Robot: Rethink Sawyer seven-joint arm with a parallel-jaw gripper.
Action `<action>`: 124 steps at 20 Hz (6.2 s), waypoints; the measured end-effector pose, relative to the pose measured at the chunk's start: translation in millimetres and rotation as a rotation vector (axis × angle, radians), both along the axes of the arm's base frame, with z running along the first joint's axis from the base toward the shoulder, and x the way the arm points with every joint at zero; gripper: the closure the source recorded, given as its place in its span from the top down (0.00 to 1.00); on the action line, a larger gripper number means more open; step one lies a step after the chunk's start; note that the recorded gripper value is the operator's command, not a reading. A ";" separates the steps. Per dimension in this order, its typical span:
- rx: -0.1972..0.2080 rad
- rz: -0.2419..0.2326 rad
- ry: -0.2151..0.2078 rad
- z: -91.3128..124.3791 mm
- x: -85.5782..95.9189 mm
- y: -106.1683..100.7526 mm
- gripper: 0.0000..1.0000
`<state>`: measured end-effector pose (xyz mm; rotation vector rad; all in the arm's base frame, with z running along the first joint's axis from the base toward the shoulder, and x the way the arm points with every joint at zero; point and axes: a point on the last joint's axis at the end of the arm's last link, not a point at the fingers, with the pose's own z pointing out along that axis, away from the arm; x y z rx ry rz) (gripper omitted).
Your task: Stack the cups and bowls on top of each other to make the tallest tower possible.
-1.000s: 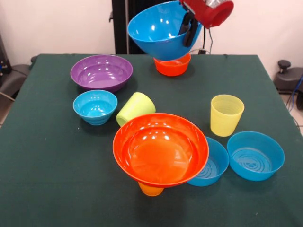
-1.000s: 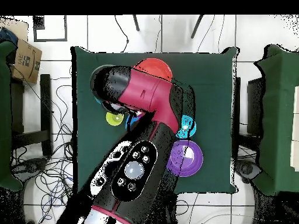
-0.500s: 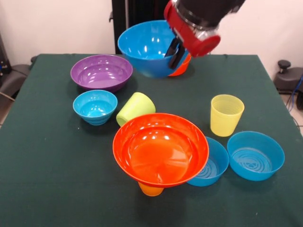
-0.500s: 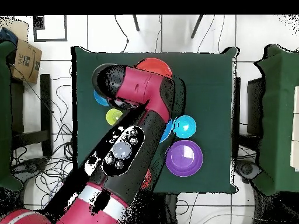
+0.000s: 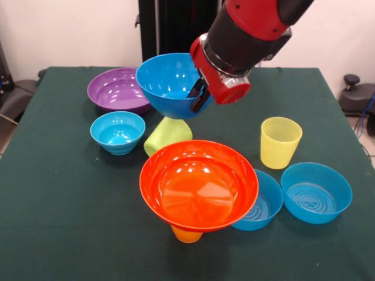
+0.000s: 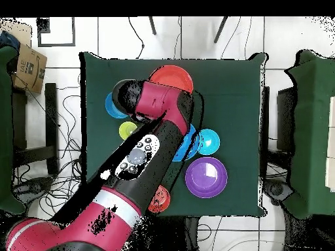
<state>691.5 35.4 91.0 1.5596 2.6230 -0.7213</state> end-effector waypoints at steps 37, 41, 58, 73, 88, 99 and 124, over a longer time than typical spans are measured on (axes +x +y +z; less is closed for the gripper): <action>0.012 0.083 -0.186 67.5 85.2 18.3 0.00; 0.016 0.104 -0.214 72.6 101.1 22.8 0.00; 0.050 0.135 -0.190 11.7 121.0 35.5 0.00; 0.055 0.165 -0.148 -27.5 119.8 48.0 0.00; 0.073 0.184 -0.137 -24.5 131.9 59.5 0.00; 0.081 0.178 -0.119 -21.0 131.5 62.5 1.00; 0.088 0.178 -0.133 -11.2 141.5 57.9 1.00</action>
